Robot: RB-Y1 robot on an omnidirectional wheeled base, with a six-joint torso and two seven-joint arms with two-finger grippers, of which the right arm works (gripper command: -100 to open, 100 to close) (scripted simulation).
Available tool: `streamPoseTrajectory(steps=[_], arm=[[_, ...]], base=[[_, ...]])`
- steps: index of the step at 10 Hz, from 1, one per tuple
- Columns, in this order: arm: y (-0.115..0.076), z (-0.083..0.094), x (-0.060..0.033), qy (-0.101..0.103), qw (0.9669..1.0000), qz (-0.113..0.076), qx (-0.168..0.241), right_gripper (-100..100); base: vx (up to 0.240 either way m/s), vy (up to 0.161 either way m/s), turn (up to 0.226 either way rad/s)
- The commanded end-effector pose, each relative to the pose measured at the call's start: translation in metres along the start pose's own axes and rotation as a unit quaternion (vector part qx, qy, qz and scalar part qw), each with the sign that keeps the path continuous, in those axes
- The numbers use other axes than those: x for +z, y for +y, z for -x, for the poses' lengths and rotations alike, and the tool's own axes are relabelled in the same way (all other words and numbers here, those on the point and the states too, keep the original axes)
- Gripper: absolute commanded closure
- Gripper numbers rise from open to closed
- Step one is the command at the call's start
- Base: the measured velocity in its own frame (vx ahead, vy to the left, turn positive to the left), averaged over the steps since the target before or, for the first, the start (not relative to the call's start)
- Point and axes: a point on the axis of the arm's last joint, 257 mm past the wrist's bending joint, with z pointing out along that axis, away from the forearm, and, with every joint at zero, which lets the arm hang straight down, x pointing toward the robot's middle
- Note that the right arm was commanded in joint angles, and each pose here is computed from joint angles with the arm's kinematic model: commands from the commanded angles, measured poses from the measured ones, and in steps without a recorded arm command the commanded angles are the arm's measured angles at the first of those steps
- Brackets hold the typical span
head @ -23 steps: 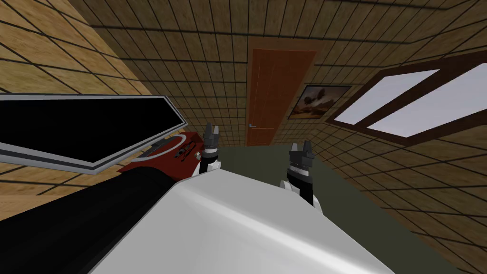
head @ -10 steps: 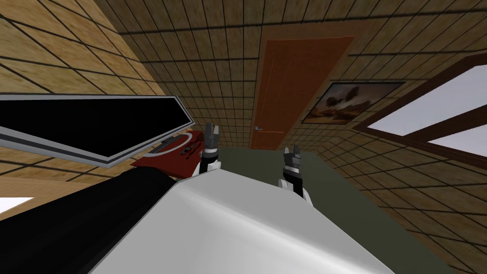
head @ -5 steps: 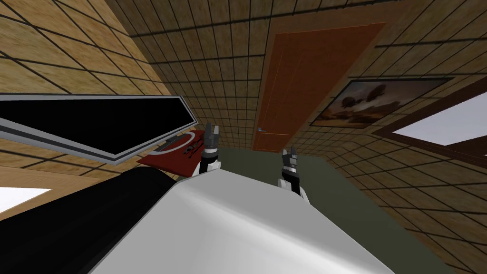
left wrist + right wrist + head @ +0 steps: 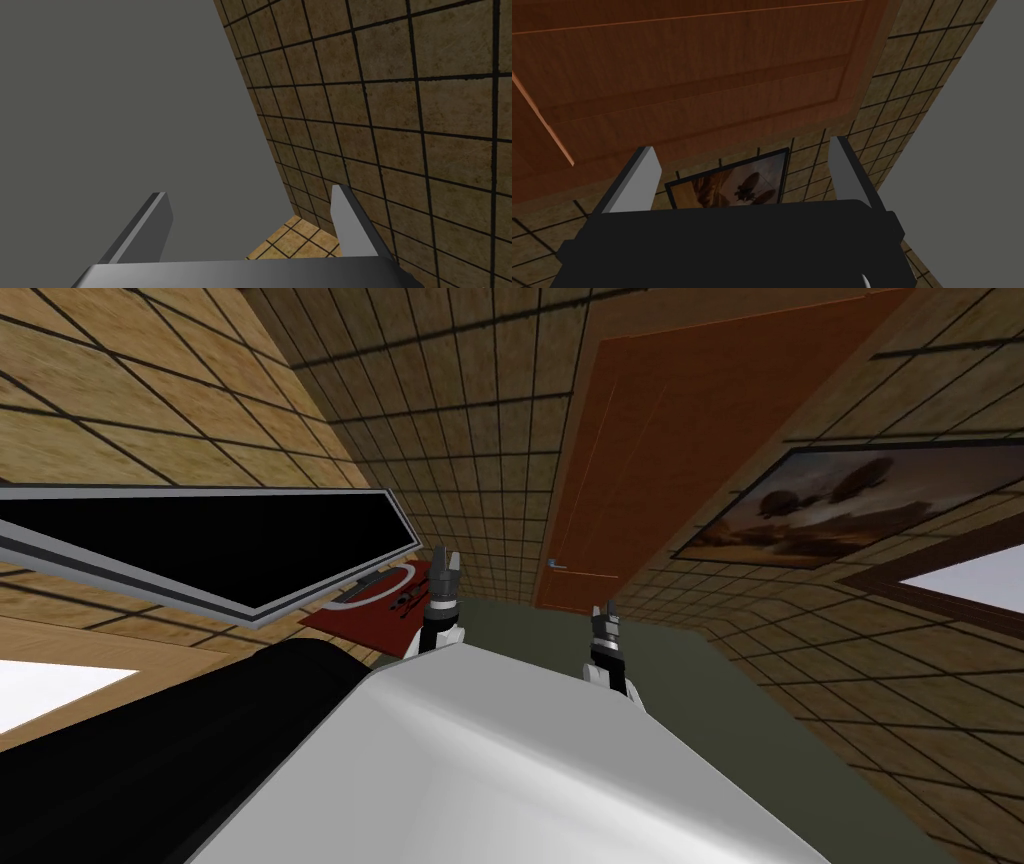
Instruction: Pull the door open
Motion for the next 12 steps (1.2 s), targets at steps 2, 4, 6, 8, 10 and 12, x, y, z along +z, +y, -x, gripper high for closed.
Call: streamPoseTrajectory(steps=[2, 4, 6, 8, 10, 12], arm=[[-0.021, 0.007, -0.0007, -0.004, 0.9999, -0.016, 0.0, -100], [-0.039, 0.014, -0.0021, -0.008, 0.9996, -0.028, 0.0, -100], [-0.051, 0.017, -0.0048, -0.011, 0.9992, -0.039, 0.0, -100], [-0.068, 0.024, -0.0072, -0.016, 0.9985, -0.052, 0.0, -100], [-0.082, 0.032, -0.0088, -0.022, 0.9978, -0.063, 0.001, -100], [-0.094, 0.036, -0.0127, -0.026, 0.9969, -0.074, 0.0, -100]], base=[[0.062, 0.003, 0.116], [0.102, 0.003, 0.133], [0.07, -0.003, 0.06], [0.086, 0.0, 0.145], [0.108, -0.009, 0.13], [0.087, -0.005, 0.089]])
